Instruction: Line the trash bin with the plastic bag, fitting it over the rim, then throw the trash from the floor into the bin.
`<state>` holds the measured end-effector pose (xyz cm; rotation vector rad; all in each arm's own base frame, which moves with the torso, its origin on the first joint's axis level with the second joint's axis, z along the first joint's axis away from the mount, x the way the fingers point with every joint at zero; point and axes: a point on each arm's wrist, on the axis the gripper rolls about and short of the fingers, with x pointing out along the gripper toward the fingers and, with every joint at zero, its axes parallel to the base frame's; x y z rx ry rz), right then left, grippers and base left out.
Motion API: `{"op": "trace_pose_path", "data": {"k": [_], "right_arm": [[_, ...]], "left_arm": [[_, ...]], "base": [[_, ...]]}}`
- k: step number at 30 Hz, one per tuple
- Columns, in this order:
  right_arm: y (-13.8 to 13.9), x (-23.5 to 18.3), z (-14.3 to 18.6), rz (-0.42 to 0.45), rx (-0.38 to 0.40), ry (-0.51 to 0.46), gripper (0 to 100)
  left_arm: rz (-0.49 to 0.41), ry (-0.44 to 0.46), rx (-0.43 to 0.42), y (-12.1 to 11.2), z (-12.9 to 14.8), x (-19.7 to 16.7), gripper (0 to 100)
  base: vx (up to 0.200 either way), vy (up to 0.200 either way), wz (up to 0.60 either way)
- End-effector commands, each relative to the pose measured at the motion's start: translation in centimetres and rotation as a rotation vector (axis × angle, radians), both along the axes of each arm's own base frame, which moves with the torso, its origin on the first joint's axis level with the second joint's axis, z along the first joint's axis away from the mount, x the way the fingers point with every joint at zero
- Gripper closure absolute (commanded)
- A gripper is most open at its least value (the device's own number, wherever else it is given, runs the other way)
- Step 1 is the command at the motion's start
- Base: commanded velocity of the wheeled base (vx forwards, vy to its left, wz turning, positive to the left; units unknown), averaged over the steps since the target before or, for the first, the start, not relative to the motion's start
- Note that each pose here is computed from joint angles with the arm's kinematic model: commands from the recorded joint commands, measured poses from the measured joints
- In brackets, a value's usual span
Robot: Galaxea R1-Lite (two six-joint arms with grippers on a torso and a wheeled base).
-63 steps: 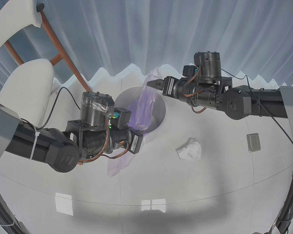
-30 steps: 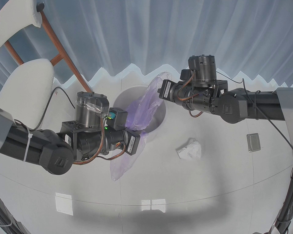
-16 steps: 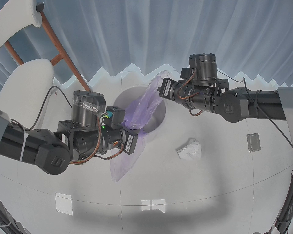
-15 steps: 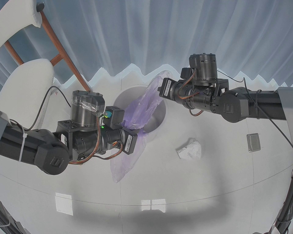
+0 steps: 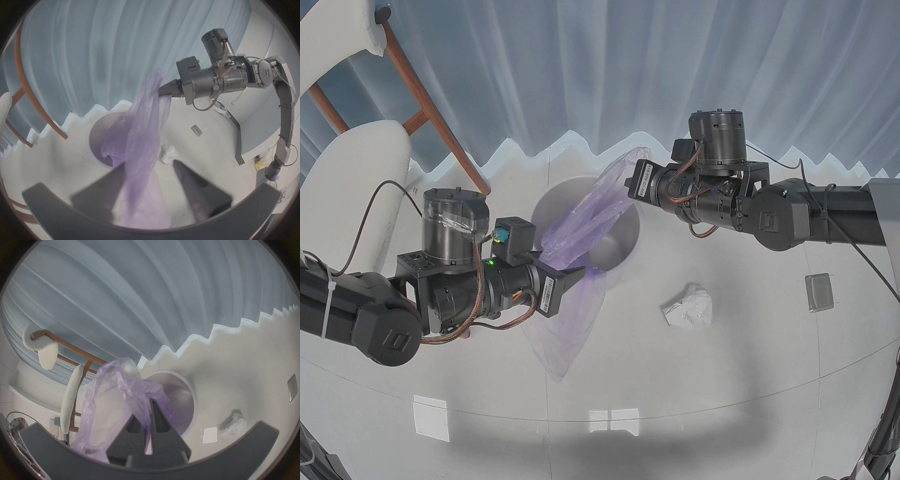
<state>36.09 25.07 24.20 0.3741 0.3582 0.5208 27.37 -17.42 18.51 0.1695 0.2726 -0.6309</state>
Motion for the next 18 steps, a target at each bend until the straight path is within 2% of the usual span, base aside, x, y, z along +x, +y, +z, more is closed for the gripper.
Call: {"op": "trace_pose_path", "data": {"k": [1, 12, 14, 16, 18], "right_arm": [[0.0, 0.0, 0.1, -0.001, 0.003, -0.002, 100], [-0.1, 0.0, 0.1, -0.003, 0.003, -0.002, 100], [-0.2, 0.0, 0.2, -0.002, 0.001, -0.002, 100], [-0.4, 0.0, 0.3, -0.004, 0.006, -0.005, 100], [-0.5, 0.1, 0.3, -0.006, 0.006, -0.005, 100]], "left_arm": [[0.008, -0.008, -0.012, 0.0, 0.4, 0.3, 0], [0.016, -0.008, -0.016, 0.2, 0.5, 0.2, 0], [0.030, -0.006, -0.023, 0.6, 0.7, 0.2, 0], [0.076, -0.009, -0.061, 2.1, 1.6, 0.0, 0], [0.100, 0.008, -0.054, 3.1, 1.5, -0.3, 0]], "base": [[0.000, 0.000, 0.00], [0.000, 0.000, 0.00], [0.000, 0.000, 0.00], [0.000, 0.000, 0.00], [0.000, 0.000, 0.00]]}}
